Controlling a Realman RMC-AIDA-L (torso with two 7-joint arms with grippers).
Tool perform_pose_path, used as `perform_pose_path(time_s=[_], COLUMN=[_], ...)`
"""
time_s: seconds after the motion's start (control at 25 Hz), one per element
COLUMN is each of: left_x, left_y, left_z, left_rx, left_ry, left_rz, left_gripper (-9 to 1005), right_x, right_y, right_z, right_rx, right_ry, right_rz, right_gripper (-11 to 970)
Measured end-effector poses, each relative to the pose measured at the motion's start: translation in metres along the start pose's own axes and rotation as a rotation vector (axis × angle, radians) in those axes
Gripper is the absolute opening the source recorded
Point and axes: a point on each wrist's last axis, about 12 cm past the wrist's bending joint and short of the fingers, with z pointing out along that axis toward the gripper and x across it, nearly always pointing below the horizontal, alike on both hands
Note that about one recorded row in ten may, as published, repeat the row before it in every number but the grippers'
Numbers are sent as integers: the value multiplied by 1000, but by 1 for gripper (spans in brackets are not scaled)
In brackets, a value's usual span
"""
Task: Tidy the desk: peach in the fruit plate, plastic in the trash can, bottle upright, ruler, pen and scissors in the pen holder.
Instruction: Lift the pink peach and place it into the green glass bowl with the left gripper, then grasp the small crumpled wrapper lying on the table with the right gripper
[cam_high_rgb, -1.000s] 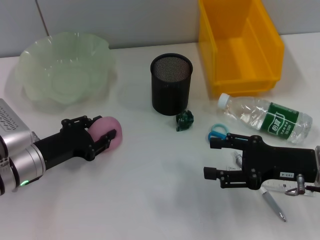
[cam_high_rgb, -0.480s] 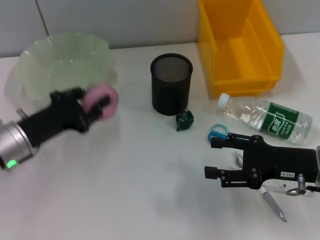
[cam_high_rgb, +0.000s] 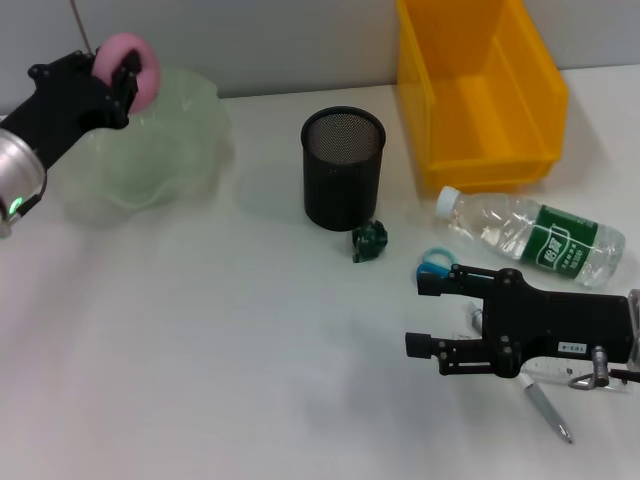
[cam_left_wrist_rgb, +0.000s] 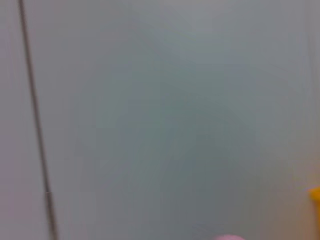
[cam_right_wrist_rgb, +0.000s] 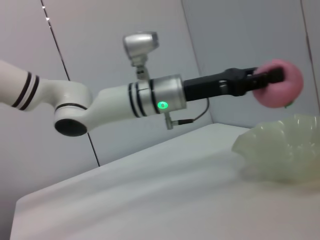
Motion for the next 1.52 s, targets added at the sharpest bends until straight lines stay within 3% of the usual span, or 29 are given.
perform_pose_path(time_s=[0.16,0.56,0.76,0.88,1.12,1.2,1.24,1.36,1.52], left_x=[1,0,3,5,20,23,33,41,50], left_y=[1,3,3,1,-24,-27,-32,-35,-39], left_z=[10,8,-2,-16,-70,-75,-88,-98,-106], left_rx=[-53,-49,-32,34,306,323,348,346,342], left_ry=[40,32,7,-25,-37,-30,-3,20,49], left_rz=[-1,-4,-14,-23,21,26,29,17,-7], left_gripper=[259,715,760,787,797,796,796,795,795], right_x=[-1,-5,-8,-17,-60,-75,-92,-108,-144], right_y=[0,-3,-5,-9,-13,-12,-14,-17,-24], right_z=[0,-1,-5,-11,-30,-33,-35,-32,-10], right_rx=[0,25,41,56,28,45,91,148,278], right_ry=[-5,-42,-52,-45,150,184,216,248,378], right_rz=[-2,-6,-4,35,157,163,179,214,280], right_gripper=[753,744,740,737,732,730,729,726,723])
